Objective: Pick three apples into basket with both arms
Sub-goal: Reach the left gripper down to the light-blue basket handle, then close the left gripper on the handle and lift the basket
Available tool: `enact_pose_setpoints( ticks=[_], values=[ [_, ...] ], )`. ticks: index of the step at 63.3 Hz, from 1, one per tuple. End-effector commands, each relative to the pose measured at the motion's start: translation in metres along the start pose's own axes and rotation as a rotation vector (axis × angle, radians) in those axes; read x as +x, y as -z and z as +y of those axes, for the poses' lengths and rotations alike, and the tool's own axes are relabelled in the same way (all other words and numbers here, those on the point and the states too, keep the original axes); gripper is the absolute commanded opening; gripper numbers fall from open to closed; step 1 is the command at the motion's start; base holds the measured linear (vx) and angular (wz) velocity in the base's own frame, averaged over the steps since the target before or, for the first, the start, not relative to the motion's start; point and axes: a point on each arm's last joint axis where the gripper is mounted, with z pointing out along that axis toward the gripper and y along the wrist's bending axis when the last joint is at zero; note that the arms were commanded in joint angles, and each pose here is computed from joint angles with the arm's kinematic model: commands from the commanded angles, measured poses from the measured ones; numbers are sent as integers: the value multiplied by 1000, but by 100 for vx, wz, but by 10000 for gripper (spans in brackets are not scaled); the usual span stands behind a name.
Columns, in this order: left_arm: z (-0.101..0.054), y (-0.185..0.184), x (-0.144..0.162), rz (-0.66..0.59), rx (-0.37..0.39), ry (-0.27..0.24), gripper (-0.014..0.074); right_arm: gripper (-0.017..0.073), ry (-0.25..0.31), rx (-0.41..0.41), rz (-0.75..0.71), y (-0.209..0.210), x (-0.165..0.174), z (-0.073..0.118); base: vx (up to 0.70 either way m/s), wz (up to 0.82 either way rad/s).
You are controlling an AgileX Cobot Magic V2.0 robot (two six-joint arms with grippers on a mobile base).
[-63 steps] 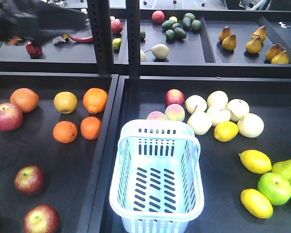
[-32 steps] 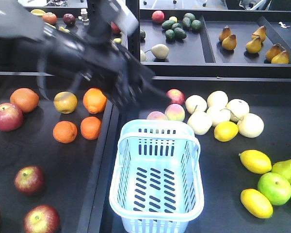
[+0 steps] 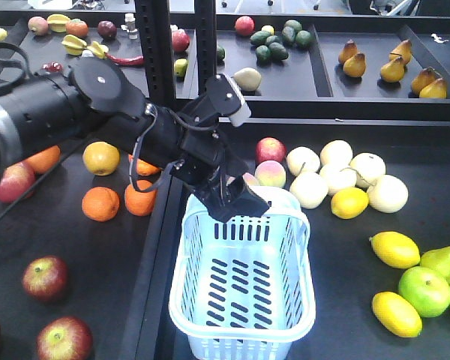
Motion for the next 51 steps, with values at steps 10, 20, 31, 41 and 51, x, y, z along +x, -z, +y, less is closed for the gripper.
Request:
enact_pose_setpoints(
  ticks=[10, 20, 31, 41, 51],
  values=[
    [-3, 10, -17, -76, -28, -16, 538, -5, 14, -16, -69, 0, -2, 1, 0, 0],
    [1, 3, -13, -65, -23, -8, 538, -5, 14, -16, -69, 0, -2, 1, 0, 0],
    [7, -8, -7, -43, -25, 5, 538, -5, 14, -16, -69, 0, -2, 1, 0, 0],
    [13, -18, 1, -13, -29, 9, 538, -5, 14, -16, -69, 0, -2, 1, 0, 0],
    [15, -21, 2, -12, -30, 16, 533, -5, 14, -16, -69, 0, -2, 1, 0, 0]
  ],
)
